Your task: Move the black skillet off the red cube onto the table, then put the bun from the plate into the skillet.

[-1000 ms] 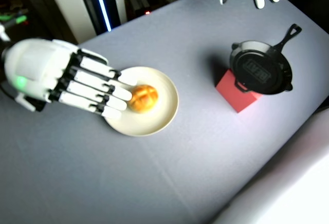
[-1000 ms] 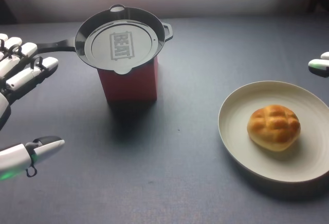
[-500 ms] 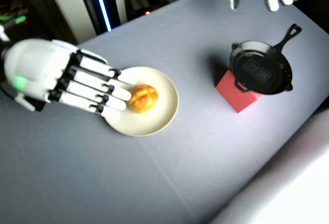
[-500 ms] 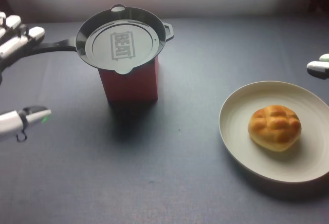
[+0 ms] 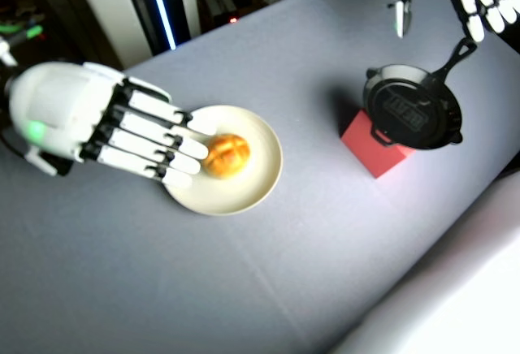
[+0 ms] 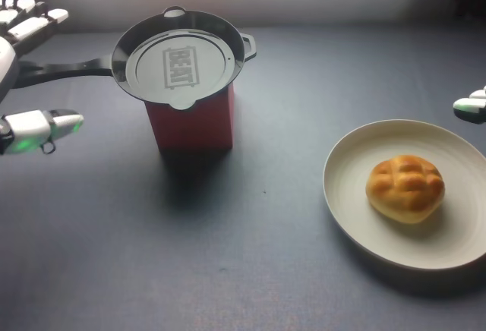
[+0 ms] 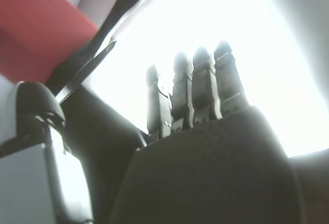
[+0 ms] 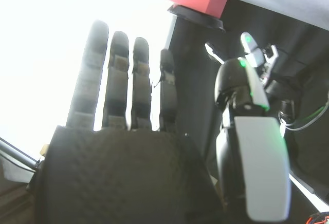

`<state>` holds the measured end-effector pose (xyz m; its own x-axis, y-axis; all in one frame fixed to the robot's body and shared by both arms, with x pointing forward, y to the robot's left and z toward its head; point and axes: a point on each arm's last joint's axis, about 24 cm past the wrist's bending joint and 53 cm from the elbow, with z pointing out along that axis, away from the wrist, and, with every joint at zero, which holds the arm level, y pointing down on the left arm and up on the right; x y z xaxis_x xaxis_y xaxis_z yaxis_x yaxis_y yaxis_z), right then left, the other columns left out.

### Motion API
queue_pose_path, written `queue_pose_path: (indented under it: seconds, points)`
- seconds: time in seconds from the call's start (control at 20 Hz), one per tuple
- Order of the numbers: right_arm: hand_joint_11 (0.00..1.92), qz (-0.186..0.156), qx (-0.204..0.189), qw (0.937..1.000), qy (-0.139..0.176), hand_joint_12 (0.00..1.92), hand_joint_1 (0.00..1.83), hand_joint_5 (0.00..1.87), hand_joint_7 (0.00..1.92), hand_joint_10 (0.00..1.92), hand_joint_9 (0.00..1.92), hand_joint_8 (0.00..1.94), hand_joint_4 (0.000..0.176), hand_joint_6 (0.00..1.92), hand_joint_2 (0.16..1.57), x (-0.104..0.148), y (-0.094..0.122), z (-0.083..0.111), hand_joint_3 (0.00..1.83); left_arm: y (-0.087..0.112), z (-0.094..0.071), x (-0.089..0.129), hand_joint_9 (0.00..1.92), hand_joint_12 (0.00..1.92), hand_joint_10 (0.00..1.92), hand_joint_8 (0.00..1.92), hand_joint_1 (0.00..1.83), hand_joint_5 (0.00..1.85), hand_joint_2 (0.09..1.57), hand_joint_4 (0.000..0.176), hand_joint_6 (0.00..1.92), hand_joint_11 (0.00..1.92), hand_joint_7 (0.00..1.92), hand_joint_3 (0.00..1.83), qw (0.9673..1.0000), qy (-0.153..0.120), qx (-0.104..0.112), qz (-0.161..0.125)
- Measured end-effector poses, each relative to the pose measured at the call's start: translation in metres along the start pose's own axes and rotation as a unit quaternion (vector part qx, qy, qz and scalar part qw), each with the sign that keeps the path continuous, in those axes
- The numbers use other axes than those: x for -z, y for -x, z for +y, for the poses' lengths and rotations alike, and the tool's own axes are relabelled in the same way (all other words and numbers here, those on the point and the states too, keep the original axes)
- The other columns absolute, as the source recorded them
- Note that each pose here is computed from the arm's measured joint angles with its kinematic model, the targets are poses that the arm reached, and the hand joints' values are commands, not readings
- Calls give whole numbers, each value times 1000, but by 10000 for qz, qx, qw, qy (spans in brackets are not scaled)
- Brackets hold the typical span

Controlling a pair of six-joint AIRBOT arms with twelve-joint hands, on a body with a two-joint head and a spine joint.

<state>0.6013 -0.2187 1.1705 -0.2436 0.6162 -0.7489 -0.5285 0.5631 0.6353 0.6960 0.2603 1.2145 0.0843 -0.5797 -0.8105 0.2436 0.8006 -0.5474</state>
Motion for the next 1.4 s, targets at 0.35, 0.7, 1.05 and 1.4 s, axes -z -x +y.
queue_pose_path:
  seconds: [0.35,0.7,1.05,1.4]
  points:
    - [415,44,-18,10000,-11,173,596,433,461,7,438,6,26,3,1263,0,-4,-1,5,-22,11,-41,263,426,1,4,818,436,986,100,3,14,361,0,9985,312,-55,455]
    - [442,107,-24,9999,-33,190,617,439,465,4,453,1,41,2,1271,-1,-8,-4,2,-44,18,-69,854,1065,52,9,1035,918,1152,40,846,301,915,0,9944,557,-64,901]
    - [435,174,-50,9998,-42,191,616,462,492,1,467,3,25,4,1273,-1,-12,-6,1,-47,22,-80,1103,1918,1915,1915,1145,834,1194,37,1909,1246,949,4,9934,658,55,934]
    - [426,203,-101,9997,-46,208,580,482,514,6,493,4,17,5,1277,-1,-16,-6,1,-52,25,-77,1625,1921,1921,1921,1545,1194,1262,28,1921,1659,1406,0,9931,711,299,886]
